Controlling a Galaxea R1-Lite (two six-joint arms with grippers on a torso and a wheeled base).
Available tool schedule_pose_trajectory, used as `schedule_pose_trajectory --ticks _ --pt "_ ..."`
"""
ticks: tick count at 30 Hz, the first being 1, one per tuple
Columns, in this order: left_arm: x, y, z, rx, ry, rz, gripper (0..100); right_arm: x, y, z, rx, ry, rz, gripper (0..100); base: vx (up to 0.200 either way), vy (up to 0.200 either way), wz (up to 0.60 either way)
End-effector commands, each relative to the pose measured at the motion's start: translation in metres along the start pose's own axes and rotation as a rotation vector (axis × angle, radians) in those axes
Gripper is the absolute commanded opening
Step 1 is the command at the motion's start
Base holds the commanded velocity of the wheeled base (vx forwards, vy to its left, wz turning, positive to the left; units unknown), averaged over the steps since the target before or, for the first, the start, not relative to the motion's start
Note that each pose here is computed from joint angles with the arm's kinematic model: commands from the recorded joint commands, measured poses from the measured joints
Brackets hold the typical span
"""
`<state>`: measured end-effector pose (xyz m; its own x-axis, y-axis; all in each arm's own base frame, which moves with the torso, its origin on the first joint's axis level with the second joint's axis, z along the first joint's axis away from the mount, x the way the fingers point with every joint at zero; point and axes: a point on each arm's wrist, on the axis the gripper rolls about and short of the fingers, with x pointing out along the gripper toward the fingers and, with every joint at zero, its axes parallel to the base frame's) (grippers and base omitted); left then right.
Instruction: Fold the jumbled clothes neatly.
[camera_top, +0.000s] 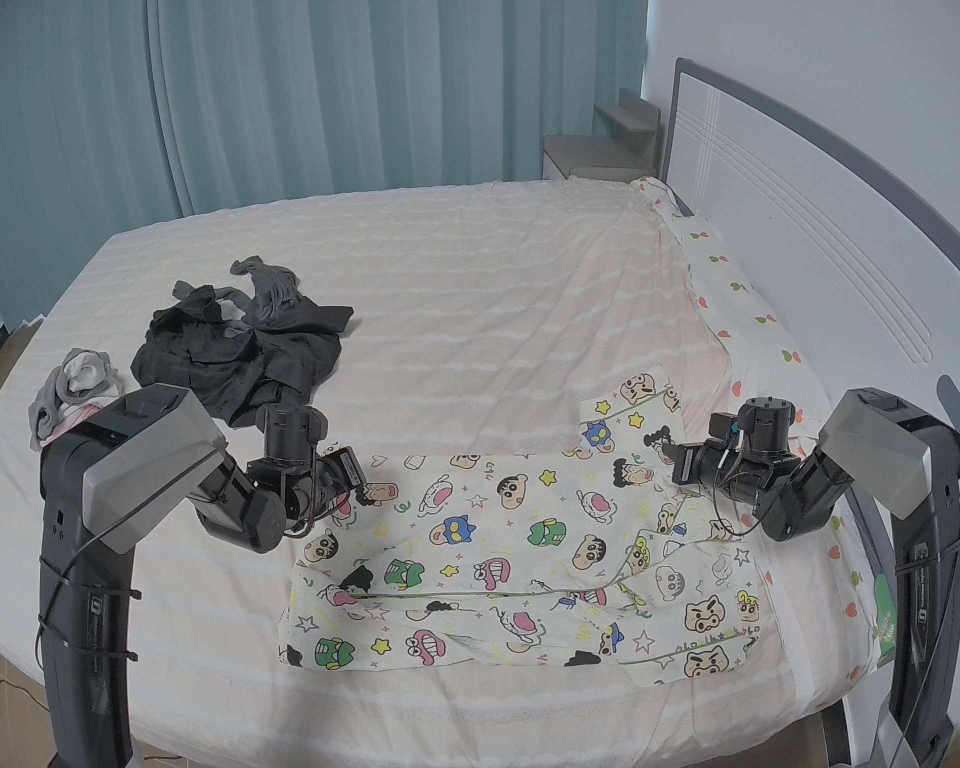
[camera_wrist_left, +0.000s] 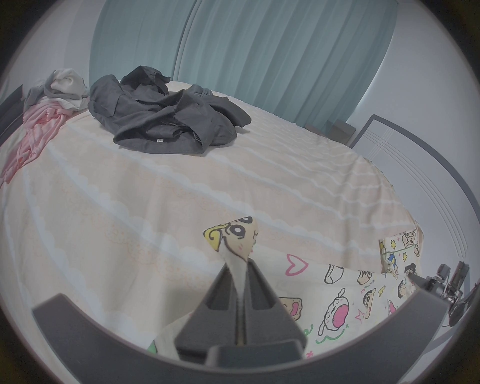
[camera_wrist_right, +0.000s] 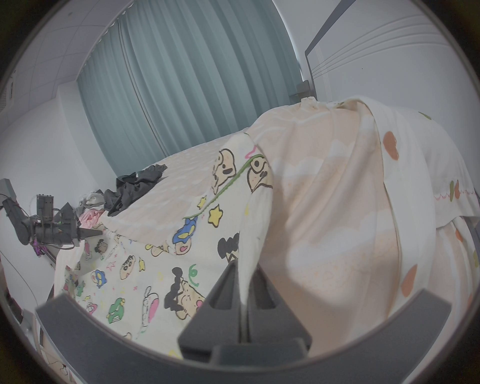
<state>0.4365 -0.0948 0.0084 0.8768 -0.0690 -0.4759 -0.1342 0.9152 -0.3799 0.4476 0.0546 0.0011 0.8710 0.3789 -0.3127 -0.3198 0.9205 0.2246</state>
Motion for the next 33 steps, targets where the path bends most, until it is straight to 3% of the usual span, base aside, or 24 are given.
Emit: schedule_pose_trajectory --ticks 1,11,25,33 --pt "-0.008 -0.003 0.005 0.003 -0.010 -0.004 0 -0.012 -0.001 0.015 0.002 -0.023 0.013 0 0.000 0.000 0.00" --pt "-0.028 -0.007 0.015 0.003 -0.022 -0.011 0 -0.041 -0.006 0.024 0.059 -0.007 0.066 0 0.000 0.000 0.00" --pt "-0.051 0.002 -0.007 0.053 0.006 -0.011 0 -0.078 0.001 -0.007 0.080 0.050 0.160 0 0.000 0.000 0.00" --pt "-0.066 0.011 -0.018 0.094 0.005 -0.018 0 -0.104 0.008 -0.009 0.090 0.085 0.210 0 0.000 0.000 0.00"
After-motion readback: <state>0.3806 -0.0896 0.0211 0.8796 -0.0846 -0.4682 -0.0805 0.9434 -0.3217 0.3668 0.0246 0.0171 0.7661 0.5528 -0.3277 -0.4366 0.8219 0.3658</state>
